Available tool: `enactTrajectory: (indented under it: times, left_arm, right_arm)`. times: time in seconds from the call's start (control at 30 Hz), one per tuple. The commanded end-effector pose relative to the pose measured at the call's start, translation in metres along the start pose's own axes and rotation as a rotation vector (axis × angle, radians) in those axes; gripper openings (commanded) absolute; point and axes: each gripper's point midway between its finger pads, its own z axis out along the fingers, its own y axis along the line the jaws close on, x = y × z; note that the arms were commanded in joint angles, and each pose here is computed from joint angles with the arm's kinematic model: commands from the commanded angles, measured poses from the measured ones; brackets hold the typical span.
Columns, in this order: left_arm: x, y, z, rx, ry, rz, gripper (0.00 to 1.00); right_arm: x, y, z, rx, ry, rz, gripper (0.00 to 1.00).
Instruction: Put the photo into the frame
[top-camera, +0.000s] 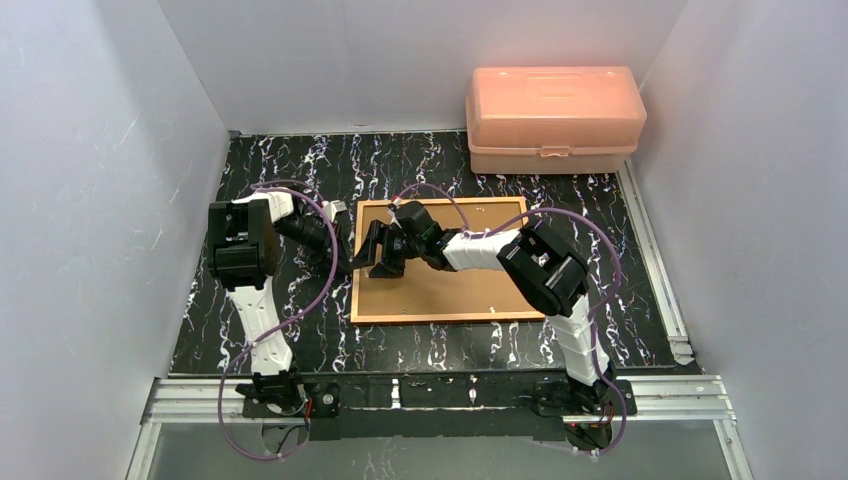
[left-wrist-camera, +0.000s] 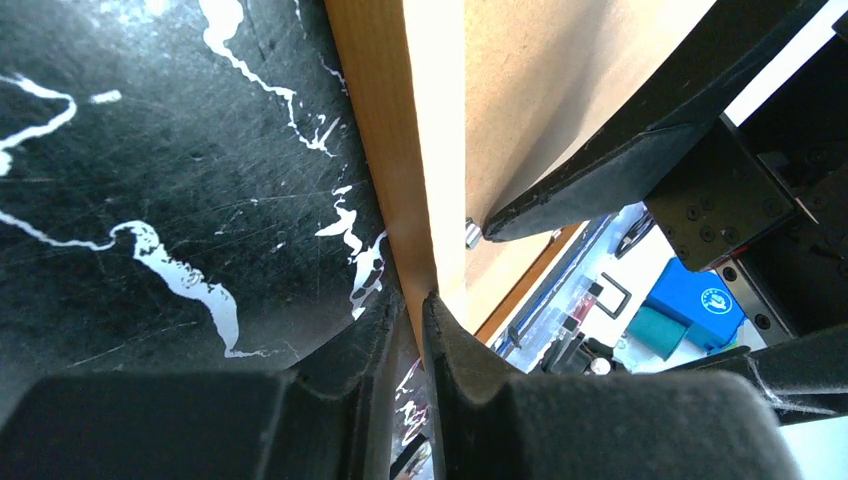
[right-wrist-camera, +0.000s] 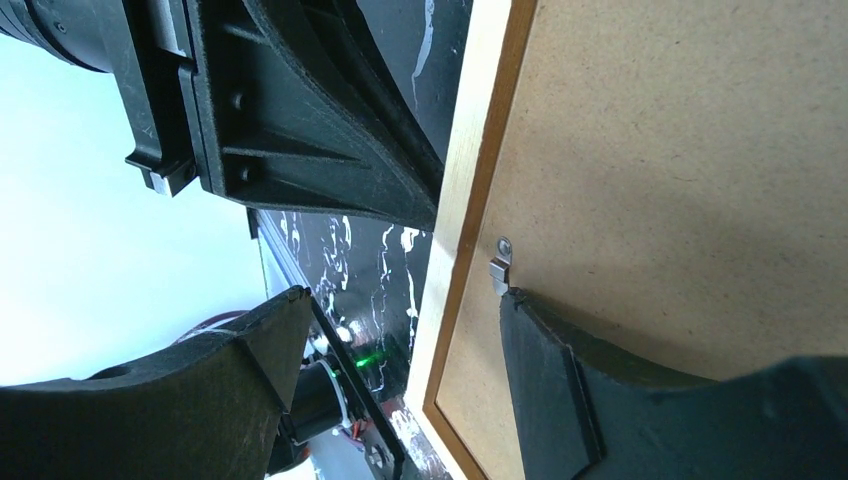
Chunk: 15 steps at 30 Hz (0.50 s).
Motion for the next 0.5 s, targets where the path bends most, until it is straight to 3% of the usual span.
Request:
enactTrajectory:
  times: [0.0,0.47]
  left_arm:
    - [-0.005,-0.015,-0.001,0.026,-0.015,0.032,0.13]
    - [-0.003,-0.018,-0.002,0.033,-0.019,0.051,0.13]
  right_arm:
    - [0.005,0.002,0.007,-0.024,0.006,0.004,0.77]
    - [0.002,0.003,0.017,-0.029,-0.002,-0.006,0.76]
